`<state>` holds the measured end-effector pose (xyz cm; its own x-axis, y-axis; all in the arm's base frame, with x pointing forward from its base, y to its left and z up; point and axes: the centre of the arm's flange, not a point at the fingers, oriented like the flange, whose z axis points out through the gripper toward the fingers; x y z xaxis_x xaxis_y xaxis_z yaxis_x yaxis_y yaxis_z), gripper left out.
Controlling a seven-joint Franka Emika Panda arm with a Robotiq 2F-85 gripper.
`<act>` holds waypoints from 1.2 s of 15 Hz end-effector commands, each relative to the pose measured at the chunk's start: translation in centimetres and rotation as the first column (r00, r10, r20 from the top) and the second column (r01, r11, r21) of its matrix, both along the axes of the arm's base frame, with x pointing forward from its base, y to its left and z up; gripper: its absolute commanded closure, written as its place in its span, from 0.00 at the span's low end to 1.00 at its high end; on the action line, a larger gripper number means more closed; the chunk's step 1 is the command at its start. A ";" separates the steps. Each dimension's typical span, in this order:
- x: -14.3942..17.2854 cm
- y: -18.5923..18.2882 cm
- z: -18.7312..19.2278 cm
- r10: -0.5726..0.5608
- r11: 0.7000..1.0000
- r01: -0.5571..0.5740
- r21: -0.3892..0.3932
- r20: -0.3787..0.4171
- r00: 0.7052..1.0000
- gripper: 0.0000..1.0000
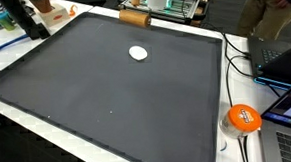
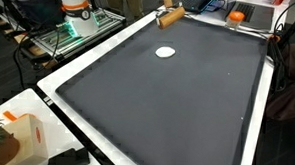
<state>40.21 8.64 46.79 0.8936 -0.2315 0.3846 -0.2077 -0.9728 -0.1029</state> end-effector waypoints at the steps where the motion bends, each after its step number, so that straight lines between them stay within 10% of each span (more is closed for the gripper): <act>1: -0.7 -0.3 -0.1 -0.006 1.000 0.006 0.002 0.007 1.000 0.53; 3: -1.3 -0.5 -0.1 -0.009 1.000 0.009 0.002 0.012 1.000 0.53; 4: -1.3 -0.5 -0.1 -0.010 1.000 0.010 0.003 0.013 1.000 0.78; 18: -4.4 3.4 -5.4 -0.100 0.964 0.168 -0.206 0.301 0.948 0.78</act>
<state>37.91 11.90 42.91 0.7787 -0.2123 0.5904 -0.2700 -0.9628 0.0098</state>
